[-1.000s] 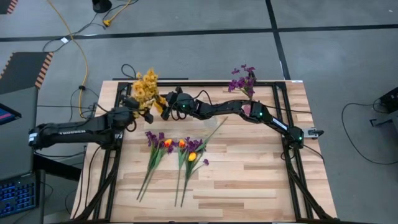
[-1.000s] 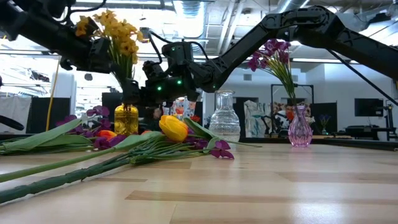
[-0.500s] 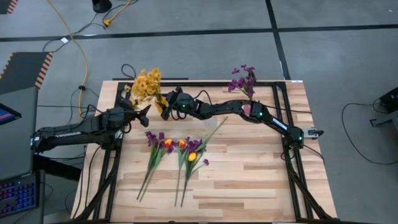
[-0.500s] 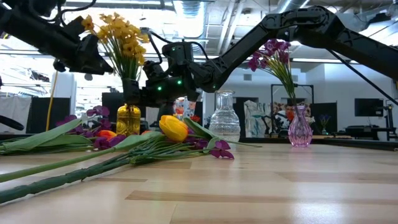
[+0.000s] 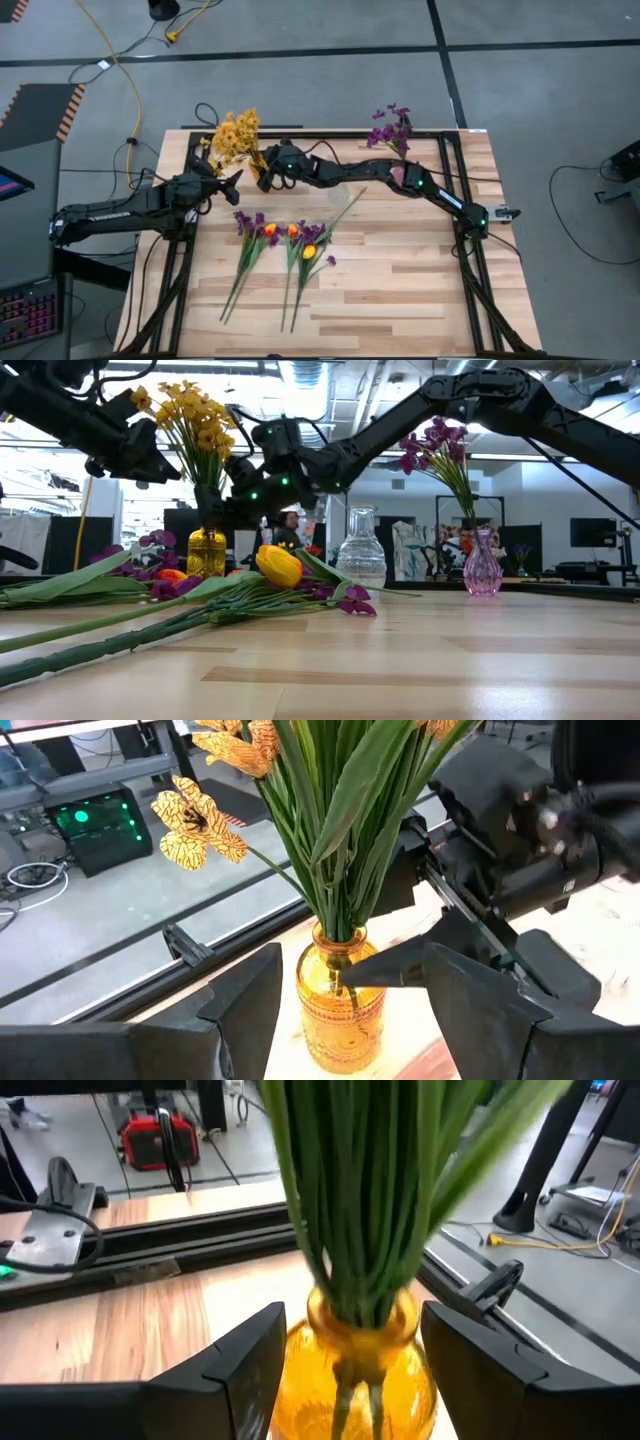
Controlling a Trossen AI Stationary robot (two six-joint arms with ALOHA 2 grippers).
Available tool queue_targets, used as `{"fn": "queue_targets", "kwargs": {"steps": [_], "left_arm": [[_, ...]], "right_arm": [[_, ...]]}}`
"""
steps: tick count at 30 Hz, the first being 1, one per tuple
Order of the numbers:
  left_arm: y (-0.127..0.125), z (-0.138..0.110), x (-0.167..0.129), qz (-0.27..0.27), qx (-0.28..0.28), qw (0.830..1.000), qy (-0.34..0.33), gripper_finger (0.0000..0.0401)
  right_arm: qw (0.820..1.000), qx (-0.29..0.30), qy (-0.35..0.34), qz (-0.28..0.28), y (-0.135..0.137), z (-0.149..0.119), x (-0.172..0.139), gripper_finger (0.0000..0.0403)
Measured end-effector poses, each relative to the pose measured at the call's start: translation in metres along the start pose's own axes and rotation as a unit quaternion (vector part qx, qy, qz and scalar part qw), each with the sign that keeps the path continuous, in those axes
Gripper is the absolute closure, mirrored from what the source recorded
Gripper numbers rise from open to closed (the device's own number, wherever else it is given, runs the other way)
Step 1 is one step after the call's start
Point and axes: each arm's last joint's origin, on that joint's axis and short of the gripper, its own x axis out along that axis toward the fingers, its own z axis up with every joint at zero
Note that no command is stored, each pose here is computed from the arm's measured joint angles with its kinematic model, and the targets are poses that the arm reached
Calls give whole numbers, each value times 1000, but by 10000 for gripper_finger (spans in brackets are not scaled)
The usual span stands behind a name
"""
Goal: Sort flowers into vase by color
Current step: Put the yellow tulip into the transparent vase
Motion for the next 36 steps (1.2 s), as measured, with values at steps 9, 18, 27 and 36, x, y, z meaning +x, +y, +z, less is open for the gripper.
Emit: {"fn": "queue_targets", "kwargs": {"steps": [9,18,27,36], "left_arm": [[0,0,0,0,-4,1000,1,172],[0,0,0,1,-4,1000,1,172],[0,0,0,1,-4,1000,0,172],[0,0,0,1,-4,1000,0,172]], "right_arm": [[999,-9,46,0,0,16,0,142],[997,-14,73,0,0,28,-1,142],[991,-25,134,0,-2,42,-7,142],[981,-35,188,0,-3,56,-16,142]]}}
